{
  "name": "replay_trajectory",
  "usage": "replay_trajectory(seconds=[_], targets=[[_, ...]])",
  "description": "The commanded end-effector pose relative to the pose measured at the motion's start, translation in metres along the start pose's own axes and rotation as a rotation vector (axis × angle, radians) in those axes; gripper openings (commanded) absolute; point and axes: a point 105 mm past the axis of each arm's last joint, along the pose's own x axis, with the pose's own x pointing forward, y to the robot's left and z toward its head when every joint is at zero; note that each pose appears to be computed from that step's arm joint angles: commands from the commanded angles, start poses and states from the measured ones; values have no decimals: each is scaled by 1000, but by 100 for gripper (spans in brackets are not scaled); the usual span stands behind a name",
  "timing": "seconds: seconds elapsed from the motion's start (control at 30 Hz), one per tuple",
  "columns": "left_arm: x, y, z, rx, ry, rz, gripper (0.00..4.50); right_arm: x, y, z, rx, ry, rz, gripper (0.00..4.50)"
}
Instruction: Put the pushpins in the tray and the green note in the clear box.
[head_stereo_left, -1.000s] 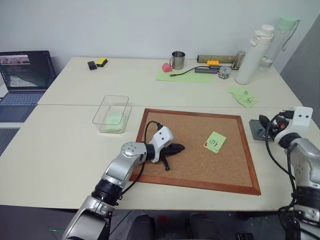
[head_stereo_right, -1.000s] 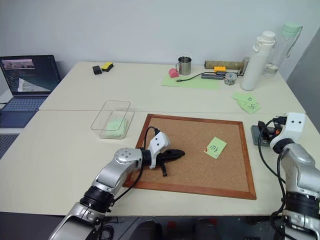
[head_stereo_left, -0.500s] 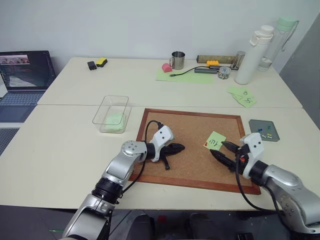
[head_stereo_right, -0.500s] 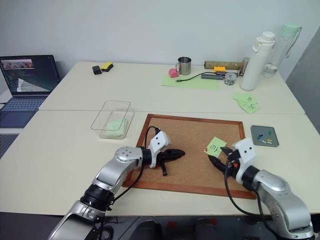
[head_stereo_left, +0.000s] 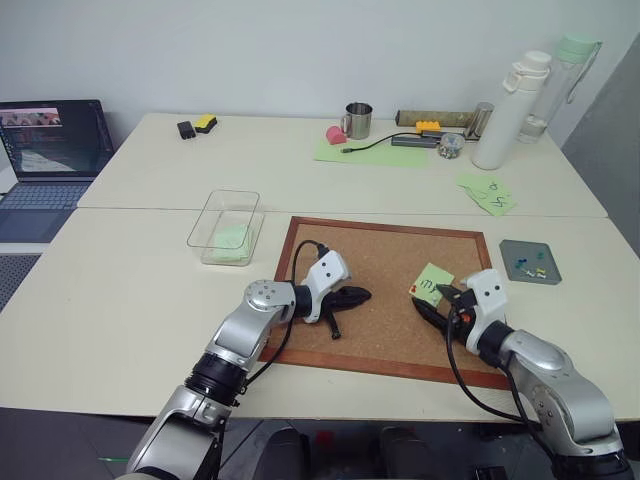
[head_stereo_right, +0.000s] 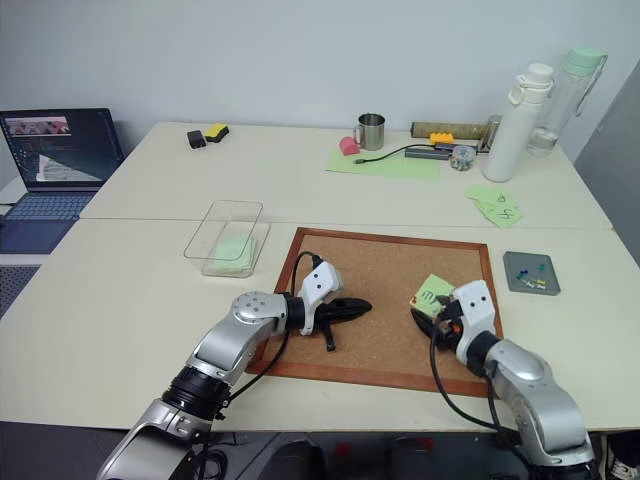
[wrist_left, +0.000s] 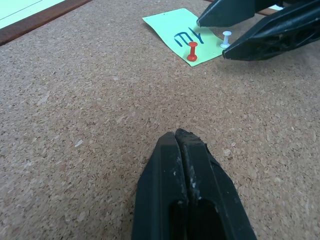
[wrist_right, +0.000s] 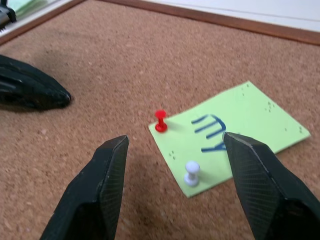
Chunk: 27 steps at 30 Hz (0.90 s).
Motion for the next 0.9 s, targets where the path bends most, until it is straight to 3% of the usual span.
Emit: replay_trajectory(seconds=[0.03, 0.4, 0.9], targets=[[-3, 0, -27, -56, 95, 21, 0, -4, -3, 5, -13, -37, -12, 237], [-1, 0, -26, -54, 91, 19, 0, -6, -9, 4, 12, -55, -47, 9], [-2, -2, -28, -53, 101, 10, 0, -12, 0, 47, 56, -218, -17, 9]])
